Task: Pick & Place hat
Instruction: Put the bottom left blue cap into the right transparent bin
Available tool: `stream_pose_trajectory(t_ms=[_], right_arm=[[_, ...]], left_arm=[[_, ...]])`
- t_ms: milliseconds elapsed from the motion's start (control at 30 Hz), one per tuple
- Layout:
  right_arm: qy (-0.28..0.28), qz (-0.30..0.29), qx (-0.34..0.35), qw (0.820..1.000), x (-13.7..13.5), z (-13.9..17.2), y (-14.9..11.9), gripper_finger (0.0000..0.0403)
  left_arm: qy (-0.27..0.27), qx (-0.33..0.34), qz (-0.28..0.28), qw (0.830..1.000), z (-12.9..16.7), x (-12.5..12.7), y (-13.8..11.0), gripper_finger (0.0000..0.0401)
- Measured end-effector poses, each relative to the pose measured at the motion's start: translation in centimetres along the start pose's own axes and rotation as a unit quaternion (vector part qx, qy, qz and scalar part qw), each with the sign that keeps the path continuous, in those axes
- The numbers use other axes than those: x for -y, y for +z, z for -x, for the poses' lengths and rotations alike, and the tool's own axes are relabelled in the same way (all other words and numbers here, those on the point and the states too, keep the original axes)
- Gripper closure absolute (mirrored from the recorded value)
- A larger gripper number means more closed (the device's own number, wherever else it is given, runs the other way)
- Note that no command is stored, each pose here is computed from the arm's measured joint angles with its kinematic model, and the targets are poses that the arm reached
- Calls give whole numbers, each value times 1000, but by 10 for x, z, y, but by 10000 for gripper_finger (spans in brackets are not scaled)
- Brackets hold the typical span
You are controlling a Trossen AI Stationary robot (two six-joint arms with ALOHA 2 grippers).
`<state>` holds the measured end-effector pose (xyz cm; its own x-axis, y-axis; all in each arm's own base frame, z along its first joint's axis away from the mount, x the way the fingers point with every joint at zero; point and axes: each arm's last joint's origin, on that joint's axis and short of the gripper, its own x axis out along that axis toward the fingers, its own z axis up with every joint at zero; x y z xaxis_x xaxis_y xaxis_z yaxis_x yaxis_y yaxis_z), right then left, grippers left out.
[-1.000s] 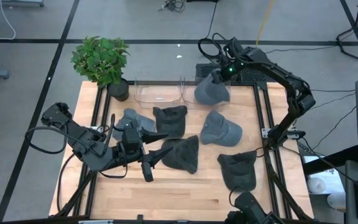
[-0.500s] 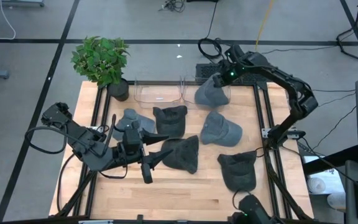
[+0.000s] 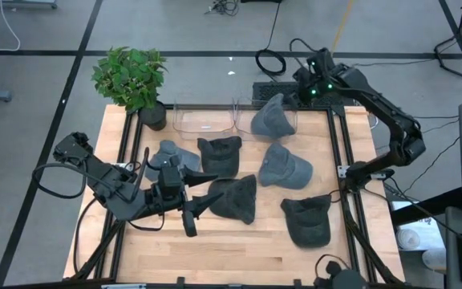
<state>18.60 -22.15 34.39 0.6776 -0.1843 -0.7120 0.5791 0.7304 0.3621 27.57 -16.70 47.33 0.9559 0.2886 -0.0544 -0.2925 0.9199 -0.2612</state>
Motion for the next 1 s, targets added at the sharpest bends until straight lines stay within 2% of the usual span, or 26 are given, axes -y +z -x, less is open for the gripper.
stream_pose_trajectory(t_ms=[267,467,600,800,900,1000], right_arm=[[21,95,51,994,-21,-22,15,325],[25,134,53,989,-16,-48,22,396],[40,155,44,986,-11,-73,24,400],[57,188,-9,981,-3,-116,16,402],[21,192,-51,980,2,-135,8,402],[-20,190,-84,978,7,-141,2,403]], left_arm=[[0,1,-2,1000,0,0,0,176],[0,1,-2,1000,0,0,0,176],[0,1,-1,1000,0,0,0,176],[6,3,6,1000,-3,-3,1,176],[7,4,12,1000,-4,-3,2,176],[9,4,20,1000,-5,-4,2,176]])
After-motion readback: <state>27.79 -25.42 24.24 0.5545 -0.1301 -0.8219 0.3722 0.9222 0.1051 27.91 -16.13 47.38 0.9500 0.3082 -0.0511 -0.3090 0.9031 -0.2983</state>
